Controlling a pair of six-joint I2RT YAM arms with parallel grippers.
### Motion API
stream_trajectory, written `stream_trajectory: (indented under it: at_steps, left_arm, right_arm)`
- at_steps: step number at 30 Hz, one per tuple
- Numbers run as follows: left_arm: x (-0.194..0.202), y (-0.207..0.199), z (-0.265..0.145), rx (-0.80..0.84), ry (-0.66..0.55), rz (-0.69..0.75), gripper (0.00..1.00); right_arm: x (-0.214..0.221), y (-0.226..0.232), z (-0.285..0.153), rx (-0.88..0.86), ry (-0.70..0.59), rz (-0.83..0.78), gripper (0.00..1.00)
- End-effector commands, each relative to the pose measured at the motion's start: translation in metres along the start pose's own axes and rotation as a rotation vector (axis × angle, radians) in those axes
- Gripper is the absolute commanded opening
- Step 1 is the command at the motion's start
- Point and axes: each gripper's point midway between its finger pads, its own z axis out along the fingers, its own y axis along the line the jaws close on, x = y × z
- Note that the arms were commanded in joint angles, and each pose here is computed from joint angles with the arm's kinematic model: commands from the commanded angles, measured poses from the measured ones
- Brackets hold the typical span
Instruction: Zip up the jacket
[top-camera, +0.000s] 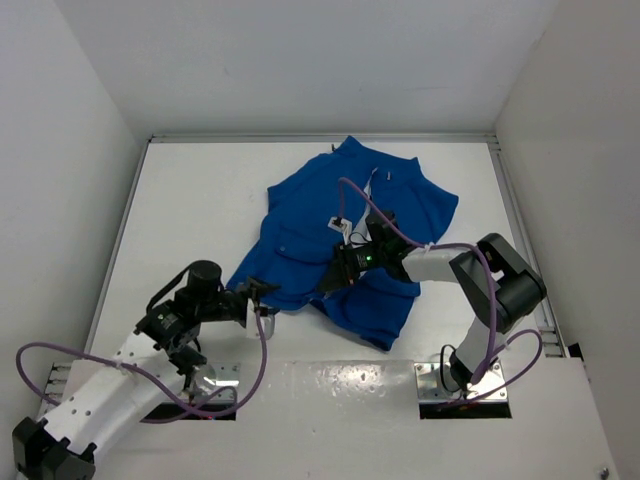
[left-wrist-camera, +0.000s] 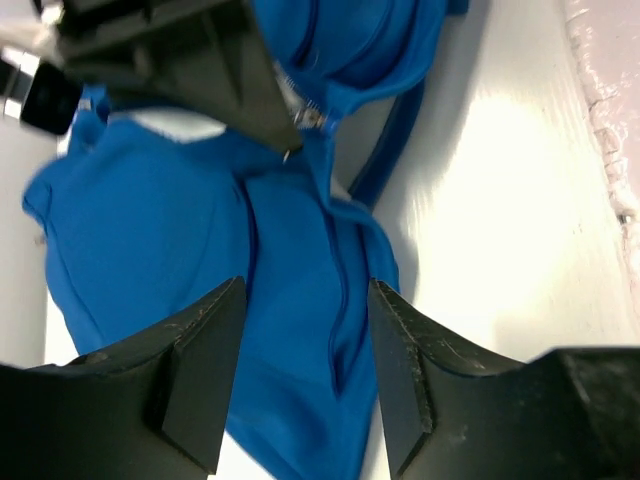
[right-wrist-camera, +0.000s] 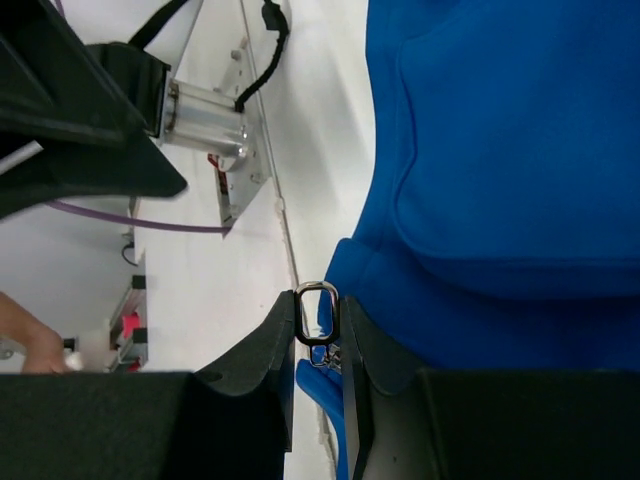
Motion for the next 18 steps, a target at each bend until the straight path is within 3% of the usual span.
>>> stream_trajectory:
  at_steps: [1, 11, 18]
  left_arm:
    - [-0.022, 0.017, 0.008, -0.059, -0.081, 0.146, 0.58]
    - [-0.044, 0.000, 0.050, 0.004, -0.107, 0.009, 0.39]
    - [-0.039, -0.001, 0.067, -0.091, -0.046, -0.044, 0.39]
  right_arm:
    - [-0.013, 0.005, 0.001, -0.022, -0.050, -0.004, 0.00]
    - [-0.012, 0.006, 0.000, -0.016, -0.062, 0.033, 0.00]
    - [-0.013, 0.008, -0.001, -0.019, -0.076, 0.068, 0.00]
